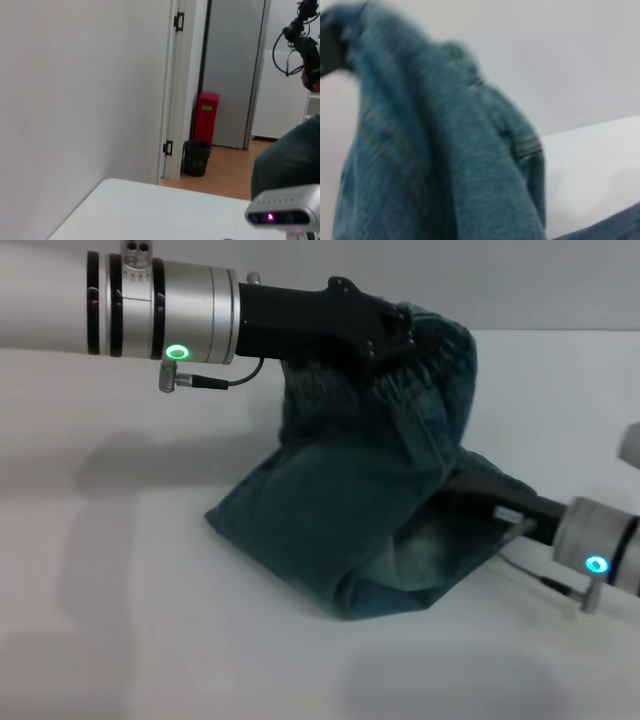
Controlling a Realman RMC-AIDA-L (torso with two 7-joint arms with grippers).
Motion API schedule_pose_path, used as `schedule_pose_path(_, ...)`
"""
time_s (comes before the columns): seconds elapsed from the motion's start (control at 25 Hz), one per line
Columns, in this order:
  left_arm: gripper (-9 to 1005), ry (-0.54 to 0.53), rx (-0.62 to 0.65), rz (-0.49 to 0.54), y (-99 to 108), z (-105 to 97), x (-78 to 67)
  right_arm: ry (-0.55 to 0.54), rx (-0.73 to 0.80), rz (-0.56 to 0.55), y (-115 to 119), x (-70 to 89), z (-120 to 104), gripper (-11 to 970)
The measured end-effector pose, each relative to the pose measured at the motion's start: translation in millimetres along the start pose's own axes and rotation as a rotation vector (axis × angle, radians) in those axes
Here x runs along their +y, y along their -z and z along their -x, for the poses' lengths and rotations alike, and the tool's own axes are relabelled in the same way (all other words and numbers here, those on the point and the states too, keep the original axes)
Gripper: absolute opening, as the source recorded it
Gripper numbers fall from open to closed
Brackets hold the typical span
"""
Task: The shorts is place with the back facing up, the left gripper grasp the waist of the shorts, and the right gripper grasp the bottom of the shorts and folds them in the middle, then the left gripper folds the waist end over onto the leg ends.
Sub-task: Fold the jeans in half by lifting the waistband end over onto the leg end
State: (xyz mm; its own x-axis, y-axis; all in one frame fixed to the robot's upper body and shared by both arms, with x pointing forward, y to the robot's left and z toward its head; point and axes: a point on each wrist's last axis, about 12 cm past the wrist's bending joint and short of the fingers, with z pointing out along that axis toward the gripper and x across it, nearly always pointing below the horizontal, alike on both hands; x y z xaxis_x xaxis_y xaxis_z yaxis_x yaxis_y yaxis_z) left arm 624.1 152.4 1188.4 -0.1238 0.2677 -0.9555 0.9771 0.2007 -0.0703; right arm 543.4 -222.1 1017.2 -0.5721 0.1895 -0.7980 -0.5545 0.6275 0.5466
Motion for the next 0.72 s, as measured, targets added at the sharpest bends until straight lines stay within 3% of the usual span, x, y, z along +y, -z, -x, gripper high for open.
schedule_pose_path(0.36, 44, -0.02, 0.066, -0.014, -12.8, -5.2, -3.7, -0.034, -0.139, -0.136, 32.8, -25.0, 7.4, 566)
schedule_pose_path(0.72, 43, -0.022, 0.07, 0.007, -13.8, -3.5, -1.0, 0.003, -0.028, -0.079, 29.1, -16.7, -7.2, 567)
